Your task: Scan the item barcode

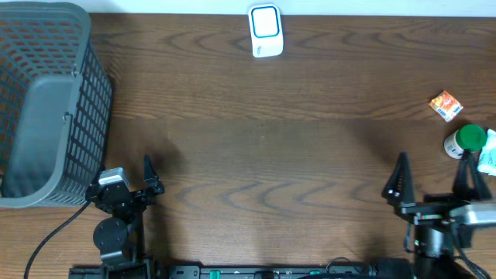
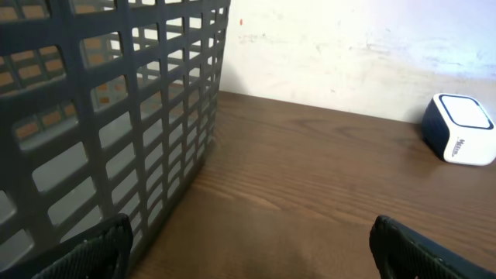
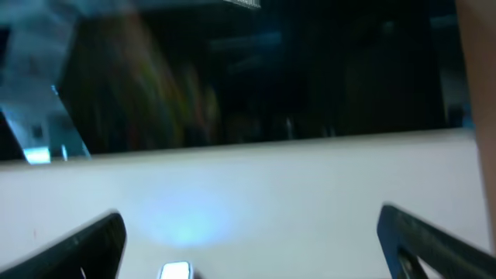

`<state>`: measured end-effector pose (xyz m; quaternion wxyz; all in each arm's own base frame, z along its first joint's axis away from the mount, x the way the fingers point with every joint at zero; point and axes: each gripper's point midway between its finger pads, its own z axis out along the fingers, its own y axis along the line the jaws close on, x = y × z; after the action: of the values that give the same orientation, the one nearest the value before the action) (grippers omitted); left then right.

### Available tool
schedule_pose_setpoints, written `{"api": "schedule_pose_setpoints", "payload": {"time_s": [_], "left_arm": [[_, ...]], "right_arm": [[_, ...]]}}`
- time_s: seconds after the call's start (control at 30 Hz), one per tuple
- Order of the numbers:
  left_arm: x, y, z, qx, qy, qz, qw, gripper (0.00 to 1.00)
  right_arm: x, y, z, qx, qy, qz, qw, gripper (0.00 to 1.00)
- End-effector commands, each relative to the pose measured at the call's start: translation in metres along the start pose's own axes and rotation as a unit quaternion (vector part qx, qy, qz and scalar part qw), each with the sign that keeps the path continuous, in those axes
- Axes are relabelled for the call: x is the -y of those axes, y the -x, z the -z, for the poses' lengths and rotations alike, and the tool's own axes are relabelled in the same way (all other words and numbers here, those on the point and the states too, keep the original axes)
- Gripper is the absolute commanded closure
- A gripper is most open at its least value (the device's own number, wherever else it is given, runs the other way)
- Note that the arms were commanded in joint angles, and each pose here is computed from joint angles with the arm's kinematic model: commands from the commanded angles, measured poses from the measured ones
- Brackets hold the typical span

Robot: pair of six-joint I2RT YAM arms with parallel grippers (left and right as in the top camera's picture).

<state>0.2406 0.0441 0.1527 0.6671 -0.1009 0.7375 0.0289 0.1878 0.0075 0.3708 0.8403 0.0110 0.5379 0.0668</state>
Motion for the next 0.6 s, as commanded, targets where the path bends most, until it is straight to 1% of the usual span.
{"api": "schedule_pose_setpoints", "payload": {"time_s": [0.0, 0.4, 0.57], "left_arm": [[0.001, -0.015, -0.001, -0.021, -0.003, -0.003, 1.000, 0.02], [0.001, -0.015, -0.001, -0.021, -0.003, -0.003, 1.000, 0.02], [0.001, -0.015, -0.001, -0.021, -0.003, -0.003, 1.000, 0.02]], "right_arm": [[-0.002, -0.025, 0.003, 0.005, 0.014, 0.000, 1.000, 0.01], [0.010, -0.136, 0.009, -0.100, -0.004, -0.014, 0.995, 0.01], [0.013, -0.162, 0.014, -0.130, -0.008, -0.016, 0.991, 0.01]]}}
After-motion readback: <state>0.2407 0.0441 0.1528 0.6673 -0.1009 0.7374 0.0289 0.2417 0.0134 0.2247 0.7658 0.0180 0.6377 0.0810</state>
